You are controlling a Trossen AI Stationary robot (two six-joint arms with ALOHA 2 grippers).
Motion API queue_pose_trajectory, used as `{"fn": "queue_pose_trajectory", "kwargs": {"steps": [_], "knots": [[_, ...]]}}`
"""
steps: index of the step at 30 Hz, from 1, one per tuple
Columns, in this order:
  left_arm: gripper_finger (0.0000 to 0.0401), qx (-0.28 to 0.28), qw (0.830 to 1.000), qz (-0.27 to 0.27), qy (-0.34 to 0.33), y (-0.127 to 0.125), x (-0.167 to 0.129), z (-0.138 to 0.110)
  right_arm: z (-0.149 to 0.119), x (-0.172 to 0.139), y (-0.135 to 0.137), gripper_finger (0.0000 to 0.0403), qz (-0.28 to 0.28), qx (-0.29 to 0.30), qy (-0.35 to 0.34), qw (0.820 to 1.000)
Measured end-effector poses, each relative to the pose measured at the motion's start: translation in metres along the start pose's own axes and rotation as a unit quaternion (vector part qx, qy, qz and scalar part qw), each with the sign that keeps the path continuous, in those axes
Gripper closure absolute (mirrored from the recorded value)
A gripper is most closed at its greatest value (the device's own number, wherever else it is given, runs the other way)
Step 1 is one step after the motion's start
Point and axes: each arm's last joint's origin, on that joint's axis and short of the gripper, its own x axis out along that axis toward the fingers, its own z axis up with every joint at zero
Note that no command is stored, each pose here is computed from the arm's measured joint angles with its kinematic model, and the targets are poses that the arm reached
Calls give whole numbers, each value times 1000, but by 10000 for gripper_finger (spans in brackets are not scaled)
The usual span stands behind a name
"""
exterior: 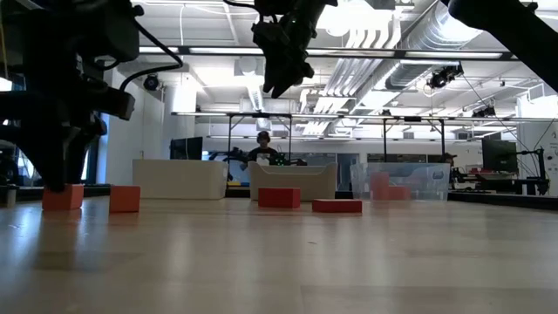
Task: Sort & place blocks by color
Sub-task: Put the top left orange block into the transparent bin
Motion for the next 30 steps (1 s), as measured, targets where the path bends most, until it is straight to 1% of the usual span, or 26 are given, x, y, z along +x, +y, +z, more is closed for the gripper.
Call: {"fn": "queue_pose_trajectory", "kwargs": {"steps": [5,13,17,24,28,30], "knots": [[183,13,1000,-7,7,-1,3,-1,0,0,0,242,0,-1,0,1000],[188,9,1000,-1,18,-2,10,0,0,0,0,242,0,-2,0,1000],[215,9,1000,-1,19,-2,10,0,0,0,0,242,0,-2,2,1000],[286,9,1000,-2,16,-2,10,0,-1,0,0,242,0,-2,4,1000],[291,10,1000,-7,14,-3,10,1,-1,0,0,242,0,-5,4,1000],[291,9,1000,-18,12,-4,10,2,-1,0,0,242,0,-5,6,1000]]}}
